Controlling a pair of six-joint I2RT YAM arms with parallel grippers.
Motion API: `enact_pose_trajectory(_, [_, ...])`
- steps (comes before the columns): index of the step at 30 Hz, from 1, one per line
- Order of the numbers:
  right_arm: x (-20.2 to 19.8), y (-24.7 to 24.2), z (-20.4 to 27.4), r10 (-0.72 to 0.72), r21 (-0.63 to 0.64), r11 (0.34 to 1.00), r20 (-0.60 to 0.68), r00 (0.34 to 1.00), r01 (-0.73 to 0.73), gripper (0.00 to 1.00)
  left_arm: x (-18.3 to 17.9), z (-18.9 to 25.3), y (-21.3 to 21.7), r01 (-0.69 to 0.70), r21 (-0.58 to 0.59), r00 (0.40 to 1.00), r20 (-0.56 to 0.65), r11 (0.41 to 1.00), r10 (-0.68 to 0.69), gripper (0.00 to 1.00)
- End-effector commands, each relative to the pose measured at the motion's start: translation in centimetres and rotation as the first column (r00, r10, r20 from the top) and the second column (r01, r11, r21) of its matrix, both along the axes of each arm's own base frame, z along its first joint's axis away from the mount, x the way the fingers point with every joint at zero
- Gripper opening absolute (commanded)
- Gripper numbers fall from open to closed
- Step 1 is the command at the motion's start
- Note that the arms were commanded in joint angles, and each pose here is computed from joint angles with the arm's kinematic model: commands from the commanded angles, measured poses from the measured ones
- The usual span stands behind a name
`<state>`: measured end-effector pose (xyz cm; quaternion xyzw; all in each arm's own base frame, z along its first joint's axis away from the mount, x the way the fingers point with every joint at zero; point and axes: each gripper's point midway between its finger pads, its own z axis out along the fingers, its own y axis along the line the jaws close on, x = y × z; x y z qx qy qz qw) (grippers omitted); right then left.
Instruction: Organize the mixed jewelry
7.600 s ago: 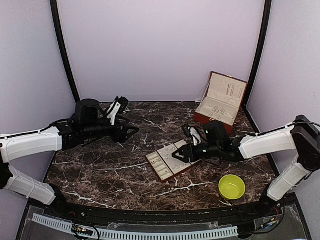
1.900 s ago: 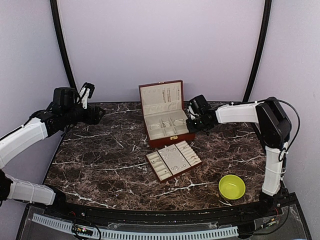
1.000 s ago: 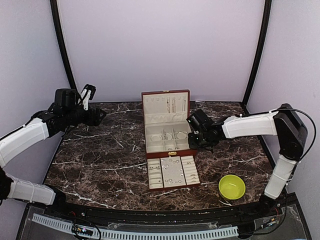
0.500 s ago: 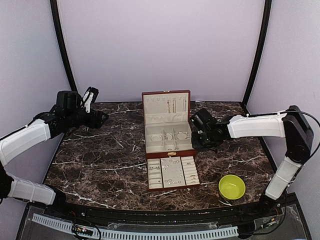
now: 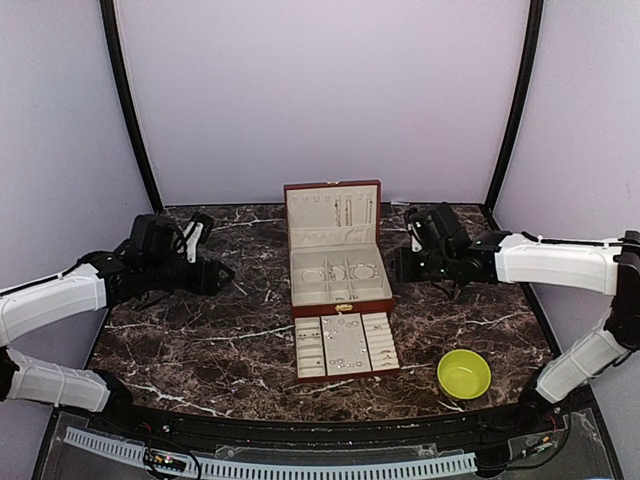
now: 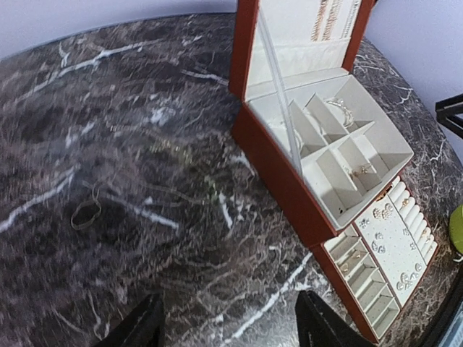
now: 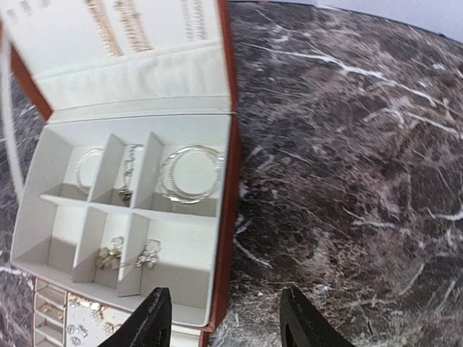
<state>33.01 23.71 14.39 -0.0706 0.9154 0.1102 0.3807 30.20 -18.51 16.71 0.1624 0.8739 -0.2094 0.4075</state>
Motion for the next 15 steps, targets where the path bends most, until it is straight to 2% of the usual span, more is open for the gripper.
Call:
enact_pose_trajectory(1, [-2.3, 6.1, 5.4, 0.328, 0.114, 0.927, 0.207, 0.922, -0.356, 0.55, -2.5, -1.2, 2.7, -0.189, -0.035, 0.975, -0.124, 0.981, 0.183, 0.66])
enact_pose_trajectory(2, [-3.2, 7.3, 6.2, 0.383, 0.118, 0.901, 0.236, 0.893, -0.418, 0.55, -2.5, -1.2, 3.2, -0.208, -0.023, 0.971, -0.122, 0.978, 0.203, 0.71])
enact_pose_trajectory(4, [-5.2, 9.6, 7.2, 0.484, 0.121, 0.838, 0.286, 0.827, -0.532, 0.55, -2.1, -0.8, 4.3, -0.228, -0.029, 0.965, -0.141, 0.973, 0.222, 0.75])
enact_pose_trajectory(8, [-9.3, 14.6, 7.8, 0.637, 0.142, 0.697, 0.328, 0.697, -0.703, 0.54, 0.1, 0.3, 5.6, -0.228, -0.104, 0.962, -0.179, 0.968, 0.207, 0.75])
enact_pose_trajectory(11, [-12.6, 18.9, 6.7, 0.737, 0.14, 0.586, 0.317, 0.597, -0.798, 0.54, 2.8, 1.9, 6.3, -0.203, -0.103, 0.975, -0.114, 0.974, 0.191, 0.75])
enact_pose_trajectory(15, [-15.7, 23.8, 3.8, 0.824, 0.092, 0.492, 0.273, 0.497, -0.866, 0.51, 5.5, 3.3, 7.1, -0.191, -0.113, 0.981, -0.041, 0.975, 0.187, 0.75])
